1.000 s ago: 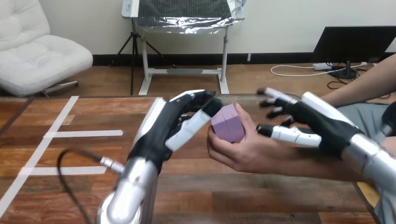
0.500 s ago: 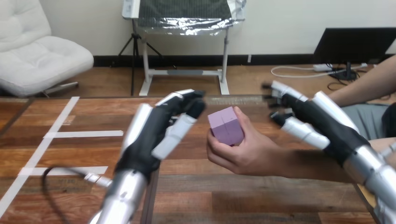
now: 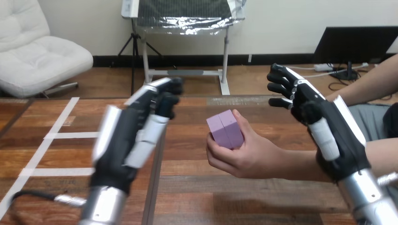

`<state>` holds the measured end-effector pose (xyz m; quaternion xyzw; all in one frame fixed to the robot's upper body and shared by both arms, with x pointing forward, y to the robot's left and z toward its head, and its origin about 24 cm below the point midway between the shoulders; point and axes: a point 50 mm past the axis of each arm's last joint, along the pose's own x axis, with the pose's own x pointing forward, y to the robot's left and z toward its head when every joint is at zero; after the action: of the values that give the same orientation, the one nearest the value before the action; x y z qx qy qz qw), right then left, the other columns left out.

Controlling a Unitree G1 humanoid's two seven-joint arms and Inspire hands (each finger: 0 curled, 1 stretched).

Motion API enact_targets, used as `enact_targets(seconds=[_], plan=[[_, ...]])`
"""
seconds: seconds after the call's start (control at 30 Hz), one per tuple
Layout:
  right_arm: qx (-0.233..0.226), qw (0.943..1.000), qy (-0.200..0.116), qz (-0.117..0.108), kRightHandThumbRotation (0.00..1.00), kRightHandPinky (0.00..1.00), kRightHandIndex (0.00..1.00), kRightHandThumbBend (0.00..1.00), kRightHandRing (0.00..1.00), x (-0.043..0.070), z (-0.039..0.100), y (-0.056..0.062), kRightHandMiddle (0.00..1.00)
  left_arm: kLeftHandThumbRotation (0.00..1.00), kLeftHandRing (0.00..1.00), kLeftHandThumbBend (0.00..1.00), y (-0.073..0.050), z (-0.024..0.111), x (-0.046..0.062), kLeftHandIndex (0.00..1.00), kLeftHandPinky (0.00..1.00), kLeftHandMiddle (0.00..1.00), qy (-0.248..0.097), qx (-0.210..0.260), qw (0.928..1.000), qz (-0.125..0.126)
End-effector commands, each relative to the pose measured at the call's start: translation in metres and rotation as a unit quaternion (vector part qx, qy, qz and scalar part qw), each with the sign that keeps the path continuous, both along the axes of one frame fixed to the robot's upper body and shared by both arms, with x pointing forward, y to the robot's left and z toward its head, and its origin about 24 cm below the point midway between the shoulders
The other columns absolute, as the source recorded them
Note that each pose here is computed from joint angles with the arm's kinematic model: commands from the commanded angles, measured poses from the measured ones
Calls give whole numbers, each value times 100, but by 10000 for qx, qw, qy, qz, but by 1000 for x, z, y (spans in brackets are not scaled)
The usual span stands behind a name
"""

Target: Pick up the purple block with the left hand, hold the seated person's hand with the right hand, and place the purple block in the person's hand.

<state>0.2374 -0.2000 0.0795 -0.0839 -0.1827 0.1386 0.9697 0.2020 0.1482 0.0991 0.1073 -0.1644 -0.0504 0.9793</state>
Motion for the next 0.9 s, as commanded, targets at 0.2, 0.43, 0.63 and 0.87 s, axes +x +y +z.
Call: enact_targets(seconds=[0.2, 0.43, 0.63, 0.87], plan=[[814, 9921, -948, 152, 97, 78, 89, 86, 87, -20, 38, 14, 89, 99, 70, 73, 12, 41, -28, 70, 55, 71, -986, -343, 9944, 181], [1057, 9893, -977, 253, 95, 79, 89, 85, 86, -31, 40, 21, 88, 96, 69, 68, 15, 46, -42, 68, 50, 71, -1083, -620, 9918, 276], [1195, 9878, -934, 352, 94, 79, 88, 86, 86, -39, 40, 24, 88, 96, 67, 68, 16, 49, -51, 66, 43, 69, -1126, -796, 9897, 398], [1335, 9862, -845, 498, 93, 81, 88, 88, 86, -46, 39, 28, 88, 95, 66, 64, 17, 50, -57, 66, 37, 69, -1085, -979, 9884, 407]])
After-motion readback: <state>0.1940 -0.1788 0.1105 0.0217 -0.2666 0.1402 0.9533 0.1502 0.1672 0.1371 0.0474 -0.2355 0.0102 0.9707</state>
